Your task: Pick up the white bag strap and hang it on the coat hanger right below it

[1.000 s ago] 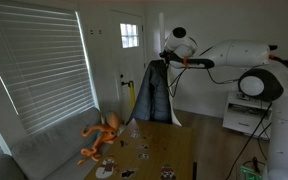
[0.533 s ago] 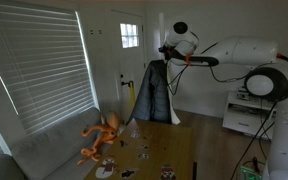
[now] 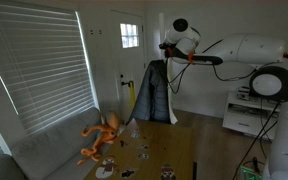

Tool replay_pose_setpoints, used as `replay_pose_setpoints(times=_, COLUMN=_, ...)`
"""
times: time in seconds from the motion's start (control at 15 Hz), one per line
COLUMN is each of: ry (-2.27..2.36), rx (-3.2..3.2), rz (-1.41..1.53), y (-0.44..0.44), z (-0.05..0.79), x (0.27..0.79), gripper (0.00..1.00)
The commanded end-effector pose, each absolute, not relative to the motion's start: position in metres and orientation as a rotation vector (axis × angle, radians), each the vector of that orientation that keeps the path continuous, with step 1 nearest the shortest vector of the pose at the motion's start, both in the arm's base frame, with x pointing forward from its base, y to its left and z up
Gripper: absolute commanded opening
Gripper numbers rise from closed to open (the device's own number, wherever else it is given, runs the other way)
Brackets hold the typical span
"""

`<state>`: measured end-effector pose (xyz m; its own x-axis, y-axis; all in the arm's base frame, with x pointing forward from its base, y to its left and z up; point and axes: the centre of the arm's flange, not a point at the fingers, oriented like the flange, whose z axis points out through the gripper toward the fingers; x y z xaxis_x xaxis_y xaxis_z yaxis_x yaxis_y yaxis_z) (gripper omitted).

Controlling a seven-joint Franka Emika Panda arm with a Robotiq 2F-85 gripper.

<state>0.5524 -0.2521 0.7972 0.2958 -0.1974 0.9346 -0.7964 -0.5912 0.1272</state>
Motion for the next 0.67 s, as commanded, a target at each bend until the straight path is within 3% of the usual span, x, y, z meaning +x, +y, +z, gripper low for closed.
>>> replay_pose_setpoints(times=0.0, ry=-0.939, rx=1.950, rz=1.309, y=-0.234, z=0.798, x=0.525, gripper=0.01)
replay_pose_setpoints(times=0.6, ry=-1.027, rx=1.929, rz=1.232, y=-0.229, z=0.785, x=0.478, gripper=0.01)
